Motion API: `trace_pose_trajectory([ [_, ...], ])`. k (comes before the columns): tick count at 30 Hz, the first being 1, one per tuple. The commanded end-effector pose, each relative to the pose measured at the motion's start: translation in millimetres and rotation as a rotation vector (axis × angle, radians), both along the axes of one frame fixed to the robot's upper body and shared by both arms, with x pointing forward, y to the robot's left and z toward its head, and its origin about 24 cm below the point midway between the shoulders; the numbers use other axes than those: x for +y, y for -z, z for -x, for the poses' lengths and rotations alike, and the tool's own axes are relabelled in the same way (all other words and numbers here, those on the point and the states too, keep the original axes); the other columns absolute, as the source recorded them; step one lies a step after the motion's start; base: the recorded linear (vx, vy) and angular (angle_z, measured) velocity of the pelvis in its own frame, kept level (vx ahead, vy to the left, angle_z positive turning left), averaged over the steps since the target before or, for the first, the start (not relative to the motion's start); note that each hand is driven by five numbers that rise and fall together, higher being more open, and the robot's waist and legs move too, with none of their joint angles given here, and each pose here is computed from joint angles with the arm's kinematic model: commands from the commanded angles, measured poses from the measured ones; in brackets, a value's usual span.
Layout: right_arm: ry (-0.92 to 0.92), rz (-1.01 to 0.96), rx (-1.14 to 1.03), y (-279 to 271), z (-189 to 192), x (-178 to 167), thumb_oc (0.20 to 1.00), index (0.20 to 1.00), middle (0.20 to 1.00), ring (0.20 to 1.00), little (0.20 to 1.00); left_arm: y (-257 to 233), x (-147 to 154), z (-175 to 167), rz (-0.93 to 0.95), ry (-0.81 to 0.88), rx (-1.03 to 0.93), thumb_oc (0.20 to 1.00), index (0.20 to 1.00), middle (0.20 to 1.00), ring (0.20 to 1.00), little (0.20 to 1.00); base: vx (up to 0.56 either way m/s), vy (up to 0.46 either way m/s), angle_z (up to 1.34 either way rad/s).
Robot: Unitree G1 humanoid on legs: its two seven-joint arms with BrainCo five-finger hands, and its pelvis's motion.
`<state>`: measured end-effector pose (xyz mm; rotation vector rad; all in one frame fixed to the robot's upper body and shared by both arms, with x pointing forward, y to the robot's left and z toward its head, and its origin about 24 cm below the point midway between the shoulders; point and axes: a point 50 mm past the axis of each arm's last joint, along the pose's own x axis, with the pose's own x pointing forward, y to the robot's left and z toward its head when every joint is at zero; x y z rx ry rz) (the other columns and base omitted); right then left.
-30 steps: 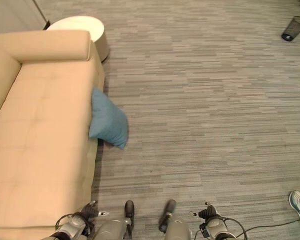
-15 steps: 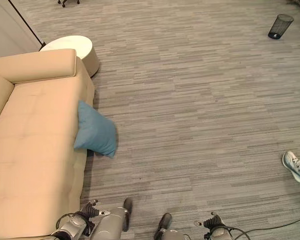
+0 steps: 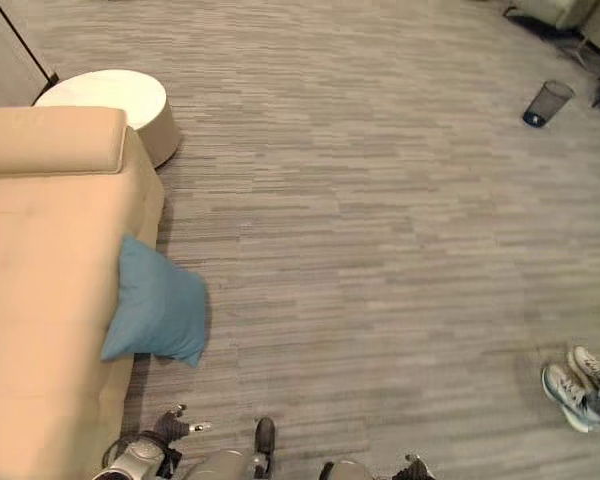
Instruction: Pick up all the scattered cushions and arrange them neatly on the sofa.
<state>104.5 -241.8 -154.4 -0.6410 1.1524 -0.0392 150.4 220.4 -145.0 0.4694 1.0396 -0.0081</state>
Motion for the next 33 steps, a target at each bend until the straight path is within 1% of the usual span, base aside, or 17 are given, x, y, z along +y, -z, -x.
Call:
trace_pose_trajectory([
  [1,-0.069,0.010,-0.041,-4,-17,4,1.000,1.000,1.000,1.000,1.000,-2,-7,-6,0.013,-0.002,-0.045,1.000,1.000,1.000,1.000,1.000,0.21,-0.060,1.28],
  [4,-0.066,0.006,-0.068,-6,-22,6,1.000,1.000,1.000,1.000,1.000,-2,-13,-9,0.013,0.020,-0.049,1.000,1.000,1.000,1.000,1.000,0.39,-0.150,1.30],
  [5,-0.075,0.005,-0.059,-5,-20,7,1.000,1.000,1.000,1.000,1.000,1,-19,-7,0.020,0.047,-0.026,1.000,1.000,1.000,1.000,1.000,0.45,-0.187,1.40],
  [10,-0.059,-0.002,-0.060,-4,-18,7,1.000,1.000,1.000,1.000,1.000,4,-24,-2,0.023,0.069,0.003,1.000,1.000,1.000,1.000,1.000,0.31,-0.210,1.15],
  [13,-0.053,0.001,-0.079,-7,-25,5,1.000,1.000,1.000,1.000,1.000,4,-25,-2,0.034,0.070,-0.003,1.000,1.000,1.000,1.000,1.000,0.13,-0.156,0.63],
  [17,-0.051,0.019,-0.081,-10,-28,-3,1.000,1.000,1.000,1.000,1.000,5,-23,2,0.040,0.051,0.003,1.000,1.000,1.000,1.000,1.000,0.14,-0.154,0.38],
  [21,-0.030,0.027,-0.078,-9,-24,-6,1.000,1.000,1.000,1.000,1.000,5,-25,1,0.032,0.085,0.003,1.000,1.000,1.000,1.000,1.000,0.15,-0.059,0.75],
  [24,-0.049,0.021,-0.057,-7,-22,-1,1.000,1.000,1.000,1.000,1.000,6,-22,7,0.032,0.068,0.016,1.000,1.000,1.000,1.000,1.000,0.16,0.039,0.73],
  [29,-0.085,0.032,-0.033,-5,-18,-1,1.000,1.000,1.000,1.000,1.000,12,-12,26,0.024,0.015,0.073,1.000,1.000,1.000,1.000,1.000,0.15,0.115,-0.11],
  [33,-0.087,0.009,-0.060,-7,-26,5,1.000,1.000,1.000,1.000,1.000,11,-7,26,0.002,0.028,0.072,1.000,1.000,1.000,1.000,1.000,0.12,0.047,0.64],
])
